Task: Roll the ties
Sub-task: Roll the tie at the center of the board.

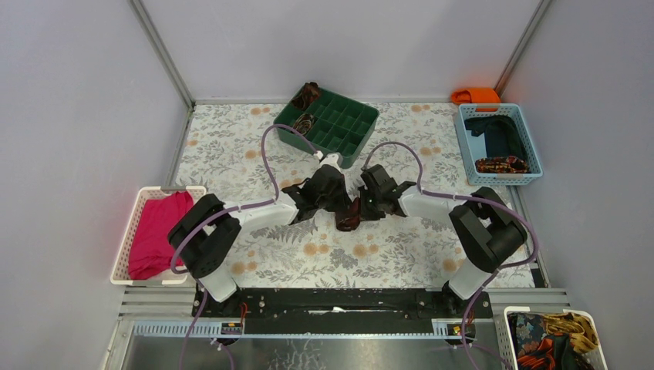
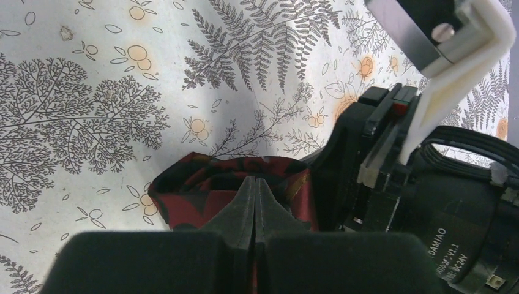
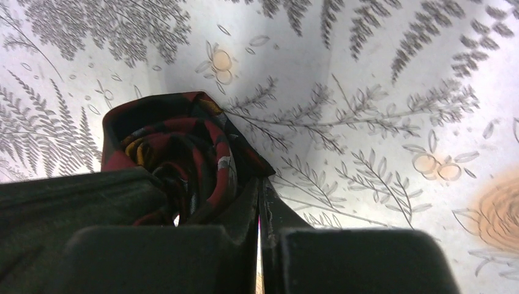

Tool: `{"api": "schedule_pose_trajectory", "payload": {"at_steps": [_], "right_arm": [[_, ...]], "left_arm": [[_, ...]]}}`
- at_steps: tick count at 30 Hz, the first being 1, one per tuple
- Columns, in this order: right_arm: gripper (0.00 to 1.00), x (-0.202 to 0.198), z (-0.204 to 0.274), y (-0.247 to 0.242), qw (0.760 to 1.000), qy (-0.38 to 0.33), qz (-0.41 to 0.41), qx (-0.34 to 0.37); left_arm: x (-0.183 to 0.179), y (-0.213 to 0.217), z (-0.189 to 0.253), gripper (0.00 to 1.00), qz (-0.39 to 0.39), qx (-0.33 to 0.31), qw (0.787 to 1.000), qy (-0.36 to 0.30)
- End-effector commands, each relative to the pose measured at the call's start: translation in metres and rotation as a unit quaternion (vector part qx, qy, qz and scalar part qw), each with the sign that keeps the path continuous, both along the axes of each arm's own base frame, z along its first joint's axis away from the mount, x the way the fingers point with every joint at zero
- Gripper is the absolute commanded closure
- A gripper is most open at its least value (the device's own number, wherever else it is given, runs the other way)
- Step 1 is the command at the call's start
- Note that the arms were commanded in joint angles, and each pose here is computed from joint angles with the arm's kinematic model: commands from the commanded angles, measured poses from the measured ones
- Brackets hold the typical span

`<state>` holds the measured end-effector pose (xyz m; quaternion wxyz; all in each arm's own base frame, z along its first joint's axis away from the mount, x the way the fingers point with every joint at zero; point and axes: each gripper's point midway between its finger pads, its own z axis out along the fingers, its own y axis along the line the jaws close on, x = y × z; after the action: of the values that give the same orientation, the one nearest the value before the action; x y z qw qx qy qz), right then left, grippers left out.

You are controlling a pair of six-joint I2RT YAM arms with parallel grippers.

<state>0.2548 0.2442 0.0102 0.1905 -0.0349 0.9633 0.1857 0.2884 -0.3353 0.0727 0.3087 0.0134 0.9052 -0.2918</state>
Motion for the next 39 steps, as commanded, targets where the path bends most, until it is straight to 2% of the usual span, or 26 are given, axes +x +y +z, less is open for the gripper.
{"api": "schedule_pose_trajectory", "payload": {"at_steps": [1, 12, 16, 22, 31, 39], "right_arm": [[1.00, 0.003, -0.008, 0.008, 1.000, 0.015, 0.009, -0.002], [1.00, 0.017, 0.002, -0.054, 0.992, -0.024, -0.043, -0.118], [0.91, 0.018, 0.005, -0.070, 0.990, -0.022, -0.061, -0.123], [0.88, 0.018, 0.039, -0.061, 0.995, -0.068, -0.042, -0.056], [0.97, 0.001, 0.113, -0.027, 0.990, -0.117, 0.018, 0.079], [1.00, -0.026, 0.100, 0.010, 0.988, -0.073, 0.068, 0.118]], "left_arm": [[-0.005, 0.001, 0.004, 1.00, -0.009, 0.005, 1.000, -0.006], [-0.006, 0.000, -0.005, 1.00, -0.011, 0.011, 1.000, 0.003], [-0.005, -0.002, -0.007, 1.00, -0.014, 0.012, 1.000, 0.005], [-0.006, -0.007, -0.015, 1.00, -0.019, 0.015, 1.000, 0.014], [-0.008, -0.018, -0.021, 1.00, -0.026, 0.020, 0.999, 0.018], [-0.008, -0.014, -0.017, 1.00, -0.019, 0.024, 0.999, 0.013]]}}
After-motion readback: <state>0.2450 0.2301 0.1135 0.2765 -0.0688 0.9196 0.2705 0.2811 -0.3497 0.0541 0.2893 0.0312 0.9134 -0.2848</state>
